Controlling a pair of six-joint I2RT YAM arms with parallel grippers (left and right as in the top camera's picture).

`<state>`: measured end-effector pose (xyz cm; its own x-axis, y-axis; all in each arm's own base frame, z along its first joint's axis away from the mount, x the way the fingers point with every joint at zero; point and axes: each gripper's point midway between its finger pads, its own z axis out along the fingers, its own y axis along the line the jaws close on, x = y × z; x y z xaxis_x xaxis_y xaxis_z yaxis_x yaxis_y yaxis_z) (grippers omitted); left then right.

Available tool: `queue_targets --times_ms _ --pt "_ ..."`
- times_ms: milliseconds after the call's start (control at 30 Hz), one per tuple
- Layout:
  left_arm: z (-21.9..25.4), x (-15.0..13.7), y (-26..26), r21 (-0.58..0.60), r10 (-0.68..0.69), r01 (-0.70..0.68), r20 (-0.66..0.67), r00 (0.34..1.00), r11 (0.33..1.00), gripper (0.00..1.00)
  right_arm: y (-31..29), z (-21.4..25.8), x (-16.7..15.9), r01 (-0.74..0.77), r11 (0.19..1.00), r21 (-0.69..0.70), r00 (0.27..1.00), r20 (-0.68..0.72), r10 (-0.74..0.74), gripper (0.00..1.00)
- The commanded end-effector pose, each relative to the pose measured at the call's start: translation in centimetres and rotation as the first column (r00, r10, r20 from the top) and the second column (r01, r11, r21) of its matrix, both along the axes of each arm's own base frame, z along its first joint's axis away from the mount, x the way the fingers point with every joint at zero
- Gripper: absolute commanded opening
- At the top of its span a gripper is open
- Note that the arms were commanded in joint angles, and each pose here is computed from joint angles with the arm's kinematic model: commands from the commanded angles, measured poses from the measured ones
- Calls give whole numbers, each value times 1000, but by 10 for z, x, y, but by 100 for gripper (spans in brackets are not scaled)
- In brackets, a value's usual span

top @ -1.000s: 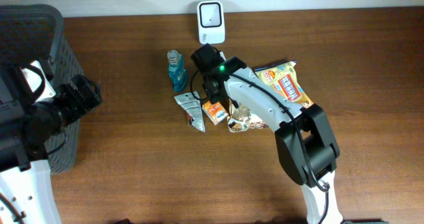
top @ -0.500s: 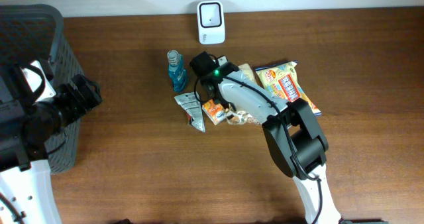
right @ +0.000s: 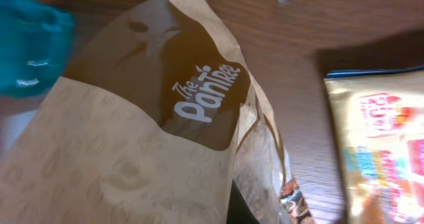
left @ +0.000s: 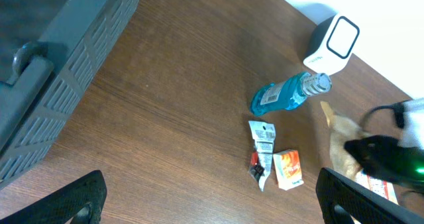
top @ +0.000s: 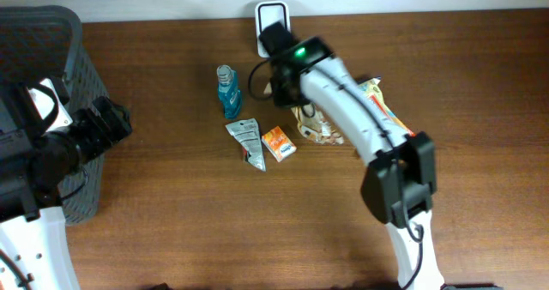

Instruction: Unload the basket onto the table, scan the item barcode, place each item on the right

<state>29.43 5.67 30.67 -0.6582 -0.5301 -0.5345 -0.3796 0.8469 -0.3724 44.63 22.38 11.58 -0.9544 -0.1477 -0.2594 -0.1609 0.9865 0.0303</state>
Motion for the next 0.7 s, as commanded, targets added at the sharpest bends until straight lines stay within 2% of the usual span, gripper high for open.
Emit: queue_targets --times_ms 0,100,167,367,433,500,600,667 --pt "-1 0 0 -13 7 -7 -1 1000 1000 99 19 30 -14 -41 917 396 986 -133 101 4" --pt "-1 0 0 -13 7 -7 -1 1000 1000 99 19 40 -20 -25 805 592 966 -192 171 4" --pt "-1 0 0 -13 7 -7 -1 1000 1000 99 10 35 -23 28 754 656 954 -243 175 4" --pt "-1 0 0 -13 7 -7 -1 1000 1000 99 -15 -19 -34 183 747 640 918 -382 102 4" --pt "-1 0 0 -13 7 -7 -1 1000 1000 99 -33 -36 -28 240 775 584 915 -404 20 4" --pt "-1 0 0 -13 7 -7 -1 1000 1000 99 -65 -53 -19 294 843 451 913 -393 -108 5" --pt "-1 0 0 -13 7 -7 -1 1000 1000 99 -99 -67 -14 321 896 306 911 -357 -205 25" --pt "-1 -1 0 -14 7 -7 -2 1000 1000 99 -121 -74 -14 330 924 193 910 -325 -257 31"
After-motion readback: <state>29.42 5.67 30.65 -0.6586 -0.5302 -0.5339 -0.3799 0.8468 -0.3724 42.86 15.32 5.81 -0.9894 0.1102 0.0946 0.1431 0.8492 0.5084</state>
